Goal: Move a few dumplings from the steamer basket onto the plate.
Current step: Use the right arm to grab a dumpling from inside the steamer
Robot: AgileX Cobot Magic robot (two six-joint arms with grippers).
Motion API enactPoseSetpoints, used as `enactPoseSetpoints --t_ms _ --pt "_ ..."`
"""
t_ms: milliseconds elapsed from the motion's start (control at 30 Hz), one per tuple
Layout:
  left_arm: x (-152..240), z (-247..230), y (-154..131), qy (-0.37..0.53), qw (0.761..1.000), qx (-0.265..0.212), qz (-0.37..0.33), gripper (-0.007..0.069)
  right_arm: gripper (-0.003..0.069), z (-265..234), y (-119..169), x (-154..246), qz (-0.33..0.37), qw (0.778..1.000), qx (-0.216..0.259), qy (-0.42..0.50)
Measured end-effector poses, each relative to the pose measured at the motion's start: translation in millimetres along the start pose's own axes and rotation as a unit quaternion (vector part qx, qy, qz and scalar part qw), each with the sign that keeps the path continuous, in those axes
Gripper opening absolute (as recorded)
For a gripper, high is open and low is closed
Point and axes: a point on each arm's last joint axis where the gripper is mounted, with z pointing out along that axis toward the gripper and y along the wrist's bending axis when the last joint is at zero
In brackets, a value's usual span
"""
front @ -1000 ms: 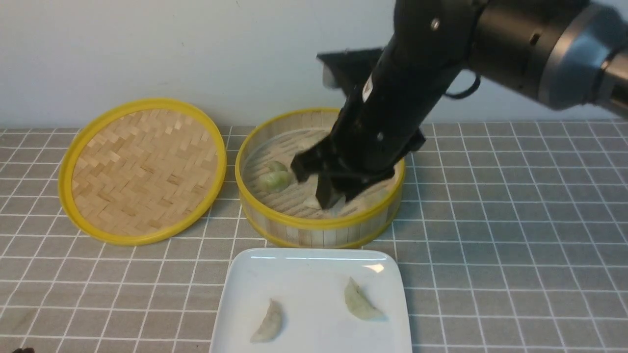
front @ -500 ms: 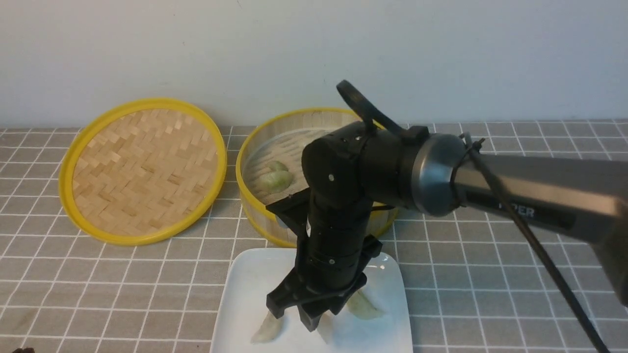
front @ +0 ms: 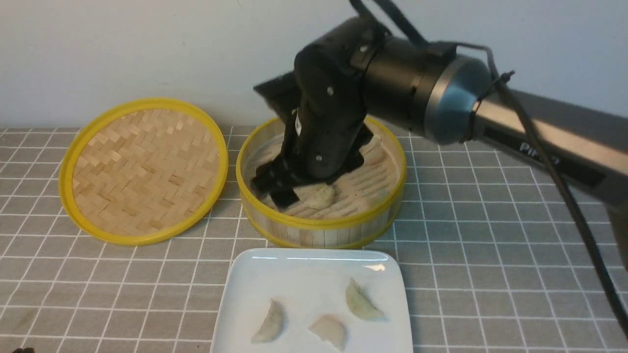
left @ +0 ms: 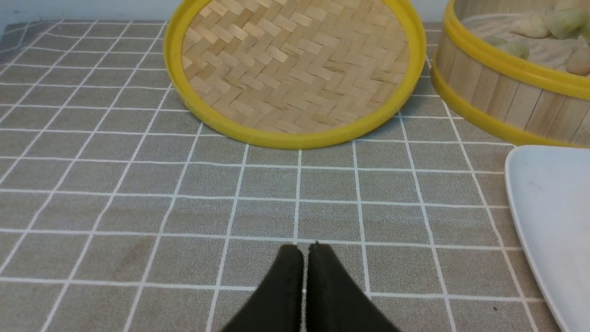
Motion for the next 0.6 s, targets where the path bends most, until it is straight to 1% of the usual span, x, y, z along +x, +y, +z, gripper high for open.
enactPoseSetpoints --t_ms 67,133,167,267,300,433,600 --pt "0 0 0 0.000 1.000 0.000 0.000 -0.0005 0.0585 -2 -14 -12 0.022 1.000 0.002 -0.016" --pt "0 0 0 0.000 1.000 0.000 0.000 -0.0005 0.0585 11 -33 -21 0.043 0.999 0.013 -0.021" --pt "0 0 0 0.000 1.000 0.000 0.000 -0.0005 0.0585 12 -35 -22 0.045 0.999 0.013 -0.022" --pt "0 0 0 0.000 1.000 0.000 0.000 -0.0005 0.0585 34 -51 -27 0.063 0.998 0.022 -0.017" --pt "0 0 0 0.000 1.000 0.000 0.000 -0.0005 0.0585 49 -56 -26 0.071 0.997 0.023 -0.006" --pt "0 0 0 0.000 1.000 0.000 0.000 -0.0005 0.0585 79 -55 -20 0.076 0.997 0.018 0.021" --pt "0 0 0 0.000 1.000 0.000 0.000 -0.0005 0.0585 105 -50 -13 0.084 0.996 0.003 0.041"
